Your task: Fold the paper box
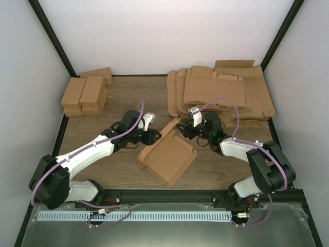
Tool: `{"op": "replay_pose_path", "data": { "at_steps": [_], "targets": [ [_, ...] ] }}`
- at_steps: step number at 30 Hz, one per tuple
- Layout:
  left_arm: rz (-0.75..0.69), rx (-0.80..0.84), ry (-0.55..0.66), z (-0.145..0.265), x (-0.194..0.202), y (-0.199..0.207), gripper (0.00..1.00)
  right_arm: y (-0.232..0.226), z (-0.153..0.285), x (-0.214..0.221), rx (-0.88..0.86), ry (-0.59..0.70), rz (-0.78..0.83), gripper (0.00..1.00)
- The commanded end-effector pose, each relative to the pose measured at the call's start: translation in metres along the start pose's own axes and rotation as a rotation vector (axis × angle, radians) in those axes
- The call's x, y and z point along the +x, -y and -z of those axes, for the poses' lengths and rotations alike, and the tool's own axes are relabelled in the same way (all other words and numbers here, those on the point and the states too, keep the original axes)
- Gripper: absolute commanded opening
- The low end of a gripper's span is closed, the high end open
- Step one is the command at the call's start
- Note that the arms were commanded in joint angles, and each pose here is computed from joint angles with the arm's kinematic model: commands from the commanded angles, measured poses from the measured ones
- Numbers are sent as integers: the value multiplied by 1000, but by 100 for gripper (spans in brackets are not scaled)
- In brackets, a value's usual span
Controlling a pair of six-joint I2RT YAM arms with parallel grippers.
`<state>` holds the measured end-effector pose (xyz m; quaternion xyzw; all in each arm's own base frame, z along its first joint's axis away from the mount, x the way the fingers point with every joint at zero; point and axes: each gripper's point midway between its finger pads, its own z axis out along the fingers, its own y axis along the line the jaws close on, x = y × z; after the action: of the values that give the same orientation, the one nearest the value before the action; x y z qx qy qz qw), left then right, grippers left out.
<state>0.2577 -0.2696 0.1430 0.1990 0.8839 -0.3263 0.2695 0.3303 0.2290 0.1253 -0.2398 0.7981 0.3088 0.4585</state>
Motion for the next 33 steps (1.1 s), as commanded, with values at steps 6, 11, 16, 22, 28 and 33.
{"op": "replay_pose_path", "data": {
  "at_steps": [6,11,16,22,28,33],
  "targets": [
    [-6,-31,10,2,2,-7,33,2,11,-17,35,121,54,57],
    [-3,-31,7,2,4,-7,33,-1,25,-34,57,190,64,58],
    [-5,-26,0,1,5,-7,33,1,15,-45,50,182,66,58],
    [-4,-16,-7,0,6,-5,33,10,-9,-39,43,137,70,58],
    [-5,-14,-14,-1,7,-5,33,7,-22,-24,-10,99,58,54],
    [-9,-4,-21,-4,8,-4,33,0,-24,-19,-53,85,79,51]
  ]
}}
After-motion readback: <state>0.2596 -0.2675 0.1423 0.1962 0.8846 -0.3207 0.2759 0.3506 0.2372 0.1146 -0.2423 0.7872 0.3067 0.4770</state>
